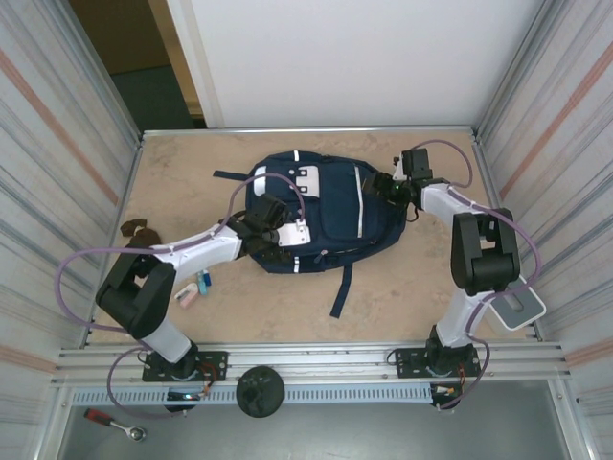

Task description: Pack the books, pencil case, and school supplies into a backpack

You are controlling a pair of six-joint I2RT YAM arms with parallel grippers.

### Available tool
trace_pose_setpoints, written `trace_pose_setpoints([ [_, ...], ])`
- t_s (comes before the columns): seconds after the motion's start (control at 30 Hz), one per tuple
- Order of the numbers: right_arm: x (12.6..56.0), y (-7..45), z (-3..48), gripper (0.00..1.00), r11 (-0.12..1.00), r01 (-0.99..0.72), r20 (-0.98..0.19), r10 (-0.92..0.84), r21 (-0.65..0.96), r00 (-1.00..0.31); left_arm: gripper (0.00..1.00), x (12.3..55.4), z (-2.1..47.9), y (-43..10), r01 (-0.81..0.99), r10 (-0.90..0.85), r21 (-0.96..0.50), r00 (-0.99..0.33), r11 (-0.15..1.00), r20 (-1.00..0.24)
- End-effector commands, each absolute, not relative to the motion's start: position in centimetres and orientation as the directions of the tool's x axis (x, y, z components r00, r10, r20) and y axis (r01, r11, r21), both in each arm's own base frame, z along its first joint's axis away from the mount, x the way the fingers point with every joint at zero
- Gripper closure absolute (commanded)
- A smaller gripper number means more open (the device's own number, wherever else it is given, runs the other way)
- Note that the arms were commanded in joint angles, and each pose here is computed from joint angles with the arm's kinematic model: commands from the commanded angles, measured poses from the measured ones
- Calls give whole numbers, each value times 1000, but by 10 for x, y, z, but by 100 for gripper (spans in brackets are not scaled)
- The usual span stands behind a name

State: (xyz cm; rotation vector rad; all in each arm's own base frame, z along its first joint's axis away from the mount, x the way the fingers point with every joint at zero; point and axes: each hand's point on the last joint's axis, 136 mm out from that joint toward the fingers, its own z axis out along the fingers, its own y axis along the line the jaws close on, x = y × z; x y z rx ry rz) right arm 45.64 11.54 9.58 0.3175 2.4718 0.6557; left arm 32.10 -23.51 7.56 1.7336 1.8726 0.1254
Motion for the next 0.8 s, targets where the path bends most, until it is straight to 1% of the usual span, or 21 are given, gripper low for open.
trace_pose_setpoints([
  [0.0,444,108,110,27,866,71,-482,342,495,-807,16,310,74,-238,911,934,396,36,116,-356],
  [0.17,425,111,122,24,884,54,-507,314,463,-803,14,300,85,-248,909,880,390,60,147,-471],
  [0.27,411,119,121,23,892,35,-507,288,450,-812,12,294,90,-252,908,854,391,79,152,-514],
  [0.33,403,123,121,23,892,25,-503,277,451,-819,11,294,92,-253,906,849,395,85,153,-521],
  [0.4,394,128,120,23,892,15,-499,266,451,-825,12,300,89,-249,894,864,419,77,162,-498],
  [0.53,373,137,123,23,892,-14,-500,240,452,-832,17,316,71,-231,866,921,469,27,172,-388],
  [0.63,353,138,127,23,899,-23,-521,233,438,-821,22,319,64,-225,864,937,470,-6,180,-349],
  [0.77,327,142,130,26,921,-39,-566,205,388,-798,36,317,66,-225,877,935,436,-40,203,-354],
])
